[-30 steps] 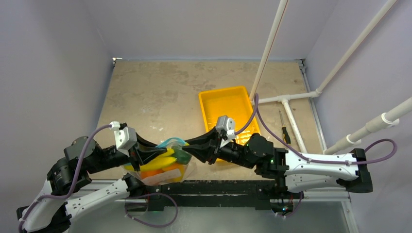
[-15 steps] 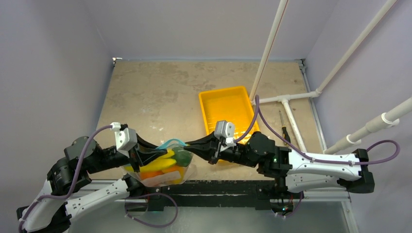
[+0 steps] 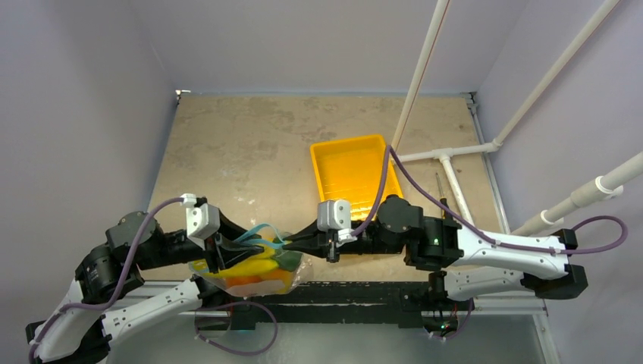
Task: Place the food in the zip-top bag and seal the zipper
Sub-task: Adjust the zipper on the food storage bag.
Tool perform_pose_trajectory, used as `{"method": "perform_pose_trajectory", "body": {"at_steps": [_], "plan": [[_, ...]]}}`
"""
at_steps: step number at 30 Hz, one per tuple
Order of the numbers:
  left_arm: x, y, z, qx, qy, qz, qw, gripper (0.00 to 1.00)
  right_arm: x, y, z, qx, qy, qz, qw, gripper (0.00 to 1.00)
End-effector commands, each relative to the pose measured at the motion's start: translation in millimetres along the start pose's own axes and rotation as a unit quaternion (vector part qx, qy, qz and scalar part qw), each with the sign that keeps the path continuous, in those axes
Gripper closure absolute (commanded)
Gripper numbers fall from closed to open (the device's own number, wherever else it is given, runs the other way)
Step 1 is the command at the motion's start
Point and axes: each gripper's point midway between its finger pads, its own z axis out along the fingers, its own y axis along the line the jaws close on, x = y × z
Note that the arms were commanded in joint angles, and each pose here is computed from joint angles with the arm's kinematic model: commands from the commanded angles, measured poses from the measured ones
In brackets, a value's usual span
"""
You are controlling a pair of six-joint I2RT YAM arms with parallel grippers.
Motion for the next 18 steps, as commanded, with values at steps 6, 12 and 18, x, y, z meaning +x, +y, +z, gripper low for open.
{"method": "perform_pose_trajectory", "body": {"at_steps": [6,12,18], "plan": [[-1,-4,8,0.023,0.009,0.017,1.0,0.49,-4,17,6,-0.045,0.036,-0.006,0.998,1.0],[2,-8,11,0.041,0.014,0.03,0.999,0.37,-3,16,10,-0.04,0.054,0.005,0.998,1.0],[7,-22,21,0.099,0.024,0.048,0.994,0.33,-3,20,14,-0.045,0.069,0.015,0.996,1.0]]}}
